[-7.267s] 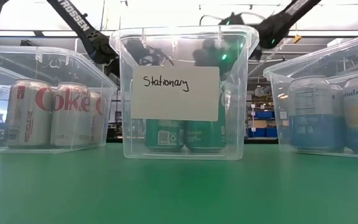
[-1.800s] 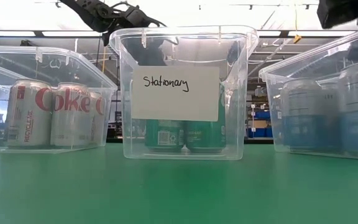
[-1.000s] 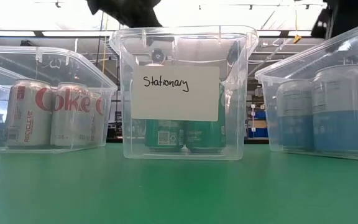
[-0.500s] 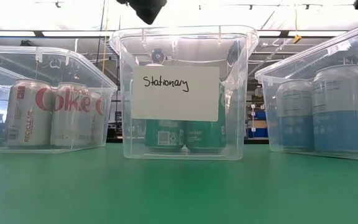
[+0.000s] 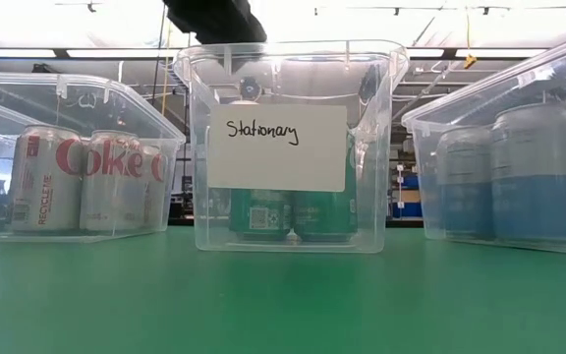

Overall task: Sort soda cans
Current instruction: Adjust the bins on the shelf

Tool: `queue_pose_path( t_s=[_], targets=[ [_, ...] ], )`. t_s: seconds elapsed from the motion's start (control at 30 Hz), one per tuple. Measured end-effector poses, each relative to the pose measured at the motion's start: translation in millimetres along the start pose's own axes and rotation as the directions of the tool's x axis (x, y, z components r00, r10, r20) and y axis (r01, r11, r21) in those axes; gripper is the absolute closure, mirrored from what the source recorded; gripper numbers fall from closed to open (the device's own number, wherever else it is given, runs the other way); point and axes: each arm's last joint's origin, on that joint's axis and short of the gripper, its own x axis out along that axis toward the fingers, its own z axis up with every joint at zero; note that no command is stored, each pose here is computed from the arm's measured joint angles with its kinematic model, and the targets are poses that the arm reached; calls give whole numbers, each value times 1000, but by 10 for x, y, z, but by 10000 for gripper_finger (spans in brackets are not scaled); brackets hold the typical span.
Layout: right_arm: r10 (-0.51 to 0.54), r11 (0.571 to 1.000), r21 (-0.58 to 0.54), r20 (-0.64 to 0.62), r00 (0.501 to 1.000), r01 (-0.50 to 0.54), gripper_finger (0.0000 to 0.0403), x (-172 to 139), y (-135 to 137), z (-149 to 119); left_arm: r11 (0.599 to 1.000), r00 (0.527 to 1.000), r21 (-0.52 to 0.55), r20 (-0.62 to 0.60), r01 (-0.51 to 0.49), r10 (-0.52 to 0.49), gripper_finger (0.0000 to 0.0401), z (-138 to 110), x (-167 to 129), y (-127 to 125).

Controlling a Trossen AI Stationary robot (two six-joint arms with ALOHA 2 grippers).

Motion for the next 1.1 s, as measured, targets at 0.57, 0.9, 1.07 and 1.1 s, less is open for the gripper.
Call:
queue_pose_path(
  t_s=[0.57, 0.9, 1.07, 1.1],
  targets=[
    [-68, 980, -169, 213, 975, 105, 403, -63, -298, 471, 995, 987, 27, 132, -98, 94, 400, 121, 174, 68],
    [-373, 928, 6, 39, 927, 373, 403, -583, -244, 223, 947, 956, -180, -175, -267, 237, 401, 5, -470, 55],
    [-521, 832, 112, -178, 835, 543, 403, -645, -384, -3, 911, 914, -236, -313, -339, 259, 401, -167, -495, 99],
    [-526, 826, 117, -194, 828, 552, 403, -633, -395, -24, 906, 908, -244, -329, -347, 260, 401, -208, -474, 108]
  ],
)
